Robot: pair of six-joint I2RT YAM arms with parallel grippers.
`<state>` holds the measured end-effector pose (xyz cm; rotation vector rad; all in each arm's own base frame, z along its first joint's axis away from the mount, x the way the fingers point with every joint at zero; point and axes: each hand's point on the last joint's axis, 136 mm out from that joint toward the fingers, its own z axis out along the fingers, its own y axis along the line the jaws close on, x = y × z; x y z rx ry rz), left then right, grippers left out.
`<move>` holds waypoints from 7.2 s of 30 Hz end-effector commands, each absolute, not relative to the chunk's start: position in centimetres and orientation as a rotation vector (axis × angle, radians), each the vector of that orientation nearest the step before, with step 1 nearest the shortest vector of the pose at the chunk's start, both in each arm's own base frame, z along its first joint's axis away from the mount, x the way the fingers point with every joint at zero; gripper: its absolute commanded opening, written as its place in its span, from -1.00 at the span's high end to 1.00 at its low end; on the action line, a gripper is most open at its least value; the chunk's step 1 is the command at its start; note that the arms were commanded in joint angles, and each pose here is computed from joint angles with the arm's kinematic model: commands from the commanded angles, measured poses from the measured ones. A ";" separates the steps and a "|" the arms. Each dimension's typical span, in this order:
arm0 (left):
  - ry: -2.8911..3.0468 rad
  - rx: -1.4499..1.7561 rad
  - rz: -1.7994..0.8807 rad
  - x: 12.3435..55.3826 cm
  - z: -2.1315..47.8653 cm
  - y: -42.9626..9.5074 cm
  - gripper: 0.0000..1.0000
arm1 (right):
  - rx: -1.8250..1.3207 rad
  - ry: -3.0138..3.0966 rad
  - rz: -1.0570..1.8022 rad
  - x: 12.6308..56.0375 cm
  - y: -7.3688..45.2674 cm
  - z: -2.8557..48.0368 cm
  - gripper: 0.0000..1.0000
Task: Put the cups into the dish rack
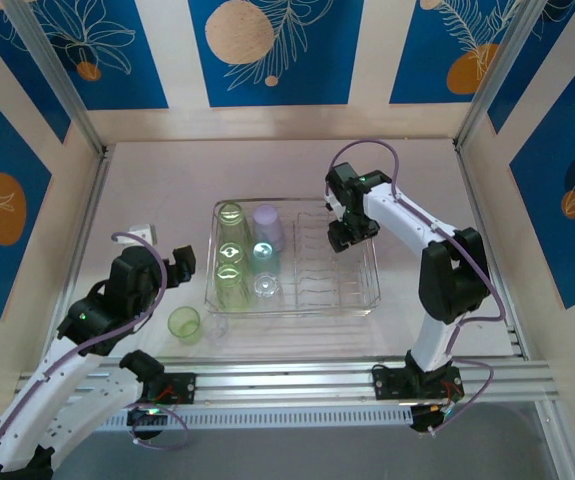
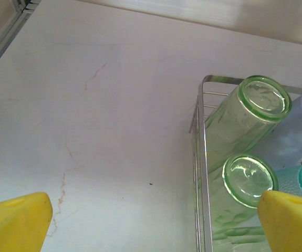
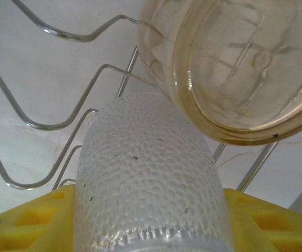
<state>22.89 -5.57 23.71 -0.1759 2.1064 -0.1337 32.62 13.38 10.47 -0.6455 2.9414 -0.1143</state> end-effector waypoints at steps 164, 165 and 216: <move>1.542 0.330 -1.923 23.3 43.7 -31.0 1.00 | -0.478 1.950 1.596 25.0 21.4 40.0 -0.97; 1.549 0.328 -1.918 23.4 43.5 -31.1 1.00 | -0.490 1.943 1.603 25.0 21.7 40.2 -0.97; 1.648 0.291 -1.925 24.3 39.4 -32.8 1.00 | -0.595 1.930 1.743 24.0 24.5 40.5 -0.08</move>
